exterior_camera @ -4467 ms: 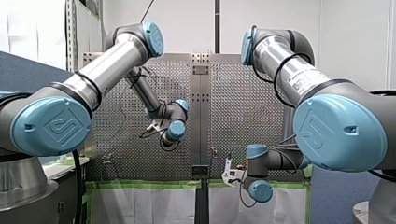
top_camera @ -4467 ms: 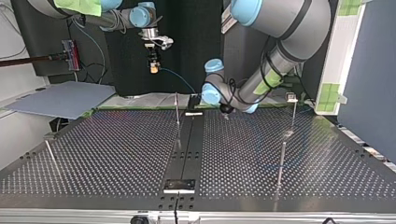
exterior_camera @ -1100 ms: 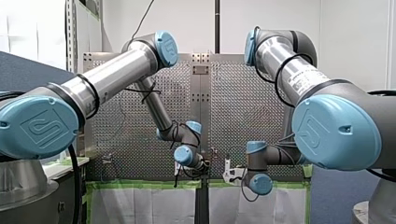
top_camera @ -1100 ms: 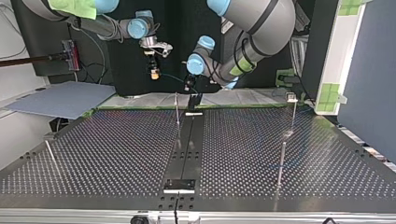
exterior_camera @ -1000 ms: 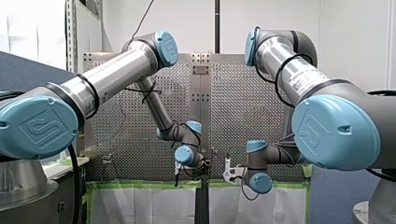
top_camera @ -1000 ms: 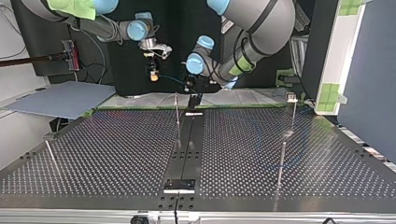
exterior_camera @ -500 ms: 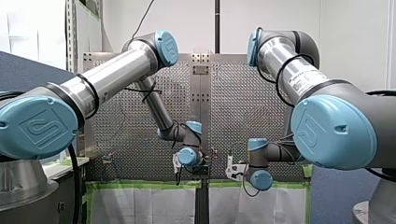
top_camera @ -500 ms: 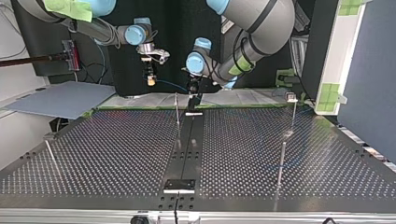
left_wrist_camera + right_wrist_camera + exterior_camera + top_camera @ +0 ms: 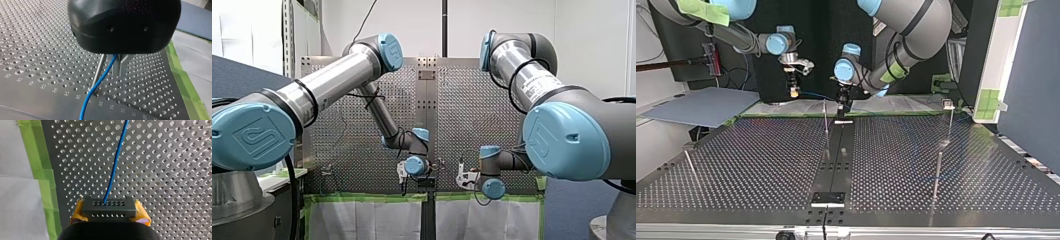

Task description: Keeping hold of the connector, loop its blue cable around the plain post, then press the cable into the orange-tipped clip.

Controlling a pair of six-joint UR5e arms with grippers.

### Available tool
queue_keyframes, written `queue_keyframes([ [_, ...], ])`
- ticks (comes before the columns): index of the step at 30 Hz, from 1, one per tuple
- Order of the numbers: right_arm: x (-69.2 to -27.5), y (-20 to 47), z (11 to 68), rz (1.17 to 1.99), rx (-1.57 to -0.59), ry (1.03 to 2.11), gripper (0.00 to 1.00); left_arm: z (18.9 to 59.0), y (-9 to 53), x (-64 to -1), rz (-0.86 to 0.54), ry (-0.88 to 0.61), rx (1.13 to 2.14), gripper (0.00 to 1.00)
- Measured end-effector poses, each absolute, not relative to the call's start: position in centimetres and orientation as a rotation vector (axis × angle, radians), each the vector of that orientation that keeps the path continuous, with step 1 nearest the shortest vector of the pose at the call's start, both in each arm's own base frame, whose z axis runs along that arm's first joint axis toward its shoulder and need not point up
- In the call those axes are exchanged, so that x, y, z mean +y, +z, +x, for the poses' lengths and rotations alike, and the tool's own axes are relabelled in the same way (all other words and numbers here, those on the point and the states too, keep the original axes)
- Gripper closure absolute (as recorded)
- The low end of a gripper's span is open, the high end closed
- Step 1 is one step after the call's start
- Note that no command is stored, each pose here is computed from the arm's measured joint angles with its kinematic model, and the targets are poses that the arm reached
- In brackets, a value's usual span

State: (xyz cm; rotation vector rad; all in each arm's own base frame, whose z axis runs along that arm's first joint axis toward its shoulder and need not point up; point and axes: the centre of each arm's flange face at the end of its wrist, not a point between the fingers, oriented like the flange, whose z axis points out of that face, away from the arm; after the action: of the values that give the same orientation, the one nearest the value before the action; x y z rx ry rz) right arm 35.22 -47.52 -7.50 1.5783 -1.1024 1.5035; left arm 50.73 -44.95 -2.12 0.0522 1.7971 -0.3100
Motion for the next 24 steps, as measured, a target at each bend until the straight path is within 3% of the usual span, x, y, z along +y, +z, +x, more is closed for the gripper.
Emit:
queue_keyframes([
  [24, -49.3, -7.1, 34.7, 1.584, -1.082, 1.506, 1.0, 52.4, -4.1, -45.8, 0.034, -0.322, 1.848, 0.93],
])
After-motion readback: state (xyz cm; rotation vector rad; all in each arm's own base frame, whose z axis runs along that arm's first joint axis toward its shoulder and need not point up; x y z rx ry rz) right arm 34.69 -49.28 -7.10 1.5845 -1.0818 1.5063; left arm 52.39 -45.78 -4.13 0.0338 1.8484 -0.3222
